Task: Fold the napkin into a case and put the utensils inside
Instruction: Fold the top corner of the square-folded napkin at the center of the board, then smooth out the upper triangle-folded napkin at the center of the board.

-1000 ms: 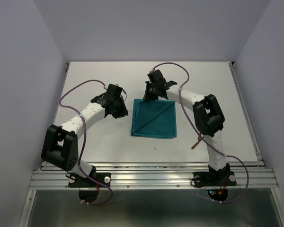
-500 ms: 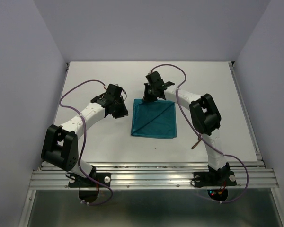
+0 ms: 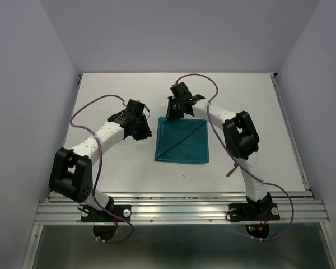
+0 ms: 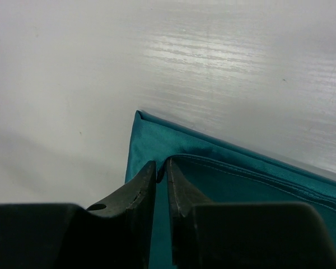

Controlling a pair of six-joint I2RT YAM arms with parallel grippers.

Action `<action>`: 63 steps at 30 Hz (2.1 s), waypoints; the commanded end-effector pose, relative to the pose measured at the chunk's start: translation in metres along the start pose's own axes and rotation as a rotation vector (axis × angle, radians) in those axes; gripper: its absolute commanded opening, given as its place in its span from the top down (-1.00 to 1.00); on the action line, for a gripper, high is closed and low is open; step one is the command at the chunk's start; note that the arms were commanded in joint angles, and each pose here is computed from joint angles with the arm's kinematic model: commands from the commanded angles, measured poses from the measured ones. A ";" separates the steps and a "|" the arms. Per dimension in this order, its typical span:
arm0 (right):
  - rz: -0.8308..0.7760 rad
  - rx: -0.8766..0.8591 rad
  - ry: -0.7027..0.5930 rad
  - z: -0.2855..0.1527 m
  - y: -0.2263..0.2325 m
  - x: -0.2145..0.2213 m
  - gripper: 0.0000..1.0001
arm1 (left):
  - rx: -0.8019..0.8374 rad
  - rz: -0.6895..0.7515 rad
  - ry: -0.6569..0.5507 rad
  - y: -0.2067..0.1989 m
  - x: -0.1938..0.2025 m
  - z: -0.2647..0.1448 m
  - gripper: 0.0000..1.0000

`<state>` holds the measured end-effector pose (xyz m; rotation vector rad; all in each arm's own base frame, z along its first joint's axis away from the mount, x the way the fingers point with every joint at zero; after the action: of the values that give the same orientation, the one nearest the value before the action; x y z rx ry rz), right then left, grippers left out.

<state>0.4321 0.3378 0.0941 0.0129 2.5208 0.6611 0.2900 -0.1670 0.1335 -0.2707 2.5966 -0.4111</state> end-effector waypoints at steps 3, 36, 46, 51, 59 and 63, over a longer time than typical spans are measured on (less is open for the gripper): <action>-0.029 -0.040 -0.012 0.006 0.015 -0.007 0.59 | 0.004 -0.003 -0.003 0.002 0.001 0.001 0.30; 0.038 0.124 -0.061 -0.078 -0.047 0.040 0.65 | 0.238 0.169 0.207 -0.025 0.071 0.030 1.00; 0.017 0.167 0.023 -0.048 -0.066 0.062 0.66 | 0.199 0.172 0.245 -0.010 0.089 0.048 1.00; 0.026 0.172 0.021 -0.051 -0.066 0.062 0.67 | 0.253 0.185 0.198 -0.026 0.073 0.030 1.00; 0.030 0.201 -0.140 -0.082 -0.064 0.017 0.63 | 0.289 0.189 0.124 -0.039 0.053 0.003 1.00; 0.050 0.261 -0.154 -0.085 -0.093 0.007 0.63 | 0.251 0.170 0.111 -0.033 0.050 0.006 1.00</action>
<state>0.3736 0.2426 0.0877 0.1606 2.5406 0.3855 0.2487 -0.2158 0.1057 0.0712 2.6454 -0.7264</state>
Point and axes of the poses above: each gripper's point midway between its finger pads, its own z axis out along the fingers, its own y axis along the line the jaws close on, x = y × z, the point moved 4 cm from there along -z, back along the fingers, and after that the axes turned 3 degrees about z, right-handed, at the moved point
